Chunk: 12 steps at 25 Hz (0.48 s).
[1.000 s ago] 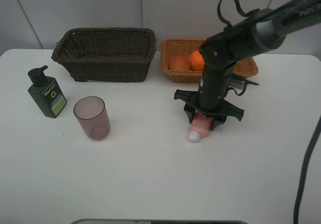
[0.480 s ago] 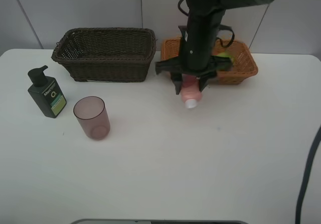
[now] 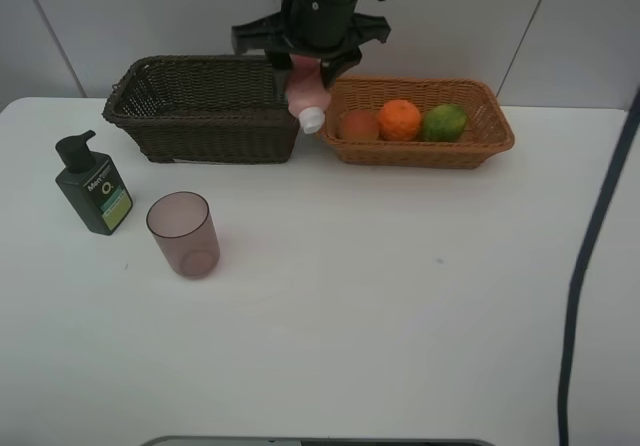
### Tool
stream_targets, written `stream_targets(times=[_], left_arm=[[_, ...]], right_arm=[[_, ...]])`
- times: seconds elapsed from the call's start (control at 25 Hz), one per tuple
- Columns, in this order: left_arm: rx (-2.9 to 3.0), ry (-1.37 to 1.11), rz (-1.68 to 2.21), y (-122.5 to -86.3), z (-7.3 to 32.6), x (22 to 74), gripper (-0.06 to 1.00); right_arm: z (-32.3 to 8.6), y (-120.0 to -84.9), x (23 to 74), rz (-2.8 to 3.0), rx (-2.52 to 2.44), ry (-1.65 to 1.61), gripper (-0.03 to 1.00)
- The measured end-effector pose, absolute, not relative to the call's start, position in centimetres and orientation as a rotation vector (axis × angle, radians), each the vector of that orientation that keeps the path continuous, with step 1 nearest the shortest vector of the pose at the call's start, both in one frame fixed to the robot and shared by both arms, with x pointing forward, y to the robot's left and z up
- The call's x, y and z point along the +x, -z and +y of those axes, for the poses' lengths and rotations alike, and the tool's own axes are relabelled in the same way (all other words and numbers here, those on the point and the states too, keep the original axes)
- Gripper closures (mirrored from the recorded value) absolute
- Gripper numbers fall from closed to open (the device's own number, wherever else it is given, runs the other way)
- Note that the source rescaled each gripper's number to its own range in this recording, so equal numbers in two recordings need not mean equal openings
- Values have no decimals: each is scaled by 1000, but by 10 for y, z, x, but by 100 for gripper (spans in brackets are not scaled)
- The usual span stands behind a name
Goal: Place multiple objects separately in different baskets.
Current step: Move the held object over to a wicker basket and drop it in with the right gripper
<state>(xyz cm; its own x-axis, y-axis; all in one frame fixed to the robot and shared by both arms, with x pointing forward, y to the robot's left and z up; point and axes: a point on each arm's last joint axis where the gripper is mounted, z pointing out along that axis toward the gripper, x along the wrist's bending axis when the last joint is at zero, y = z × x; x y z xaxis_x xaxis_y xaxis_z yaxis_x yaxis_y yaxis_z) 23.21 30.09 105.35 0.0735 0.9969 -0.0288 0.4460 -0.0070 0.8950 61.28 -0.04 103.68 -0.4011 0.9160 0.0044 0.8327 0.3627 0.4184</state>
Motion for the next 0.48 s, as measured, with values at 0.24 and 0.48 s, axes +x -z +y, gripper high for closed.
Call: stream_targets(times=[0.24,0.48], left_arm=[[1567,-886,1482,-1054,301,232,-6],[1567,-886,1482,-1054,301,232,-6]], right_arm=[[31,-1045,632,2259,1412,-976,96],[47,-1045,646,2124,1293,-1255,96]])
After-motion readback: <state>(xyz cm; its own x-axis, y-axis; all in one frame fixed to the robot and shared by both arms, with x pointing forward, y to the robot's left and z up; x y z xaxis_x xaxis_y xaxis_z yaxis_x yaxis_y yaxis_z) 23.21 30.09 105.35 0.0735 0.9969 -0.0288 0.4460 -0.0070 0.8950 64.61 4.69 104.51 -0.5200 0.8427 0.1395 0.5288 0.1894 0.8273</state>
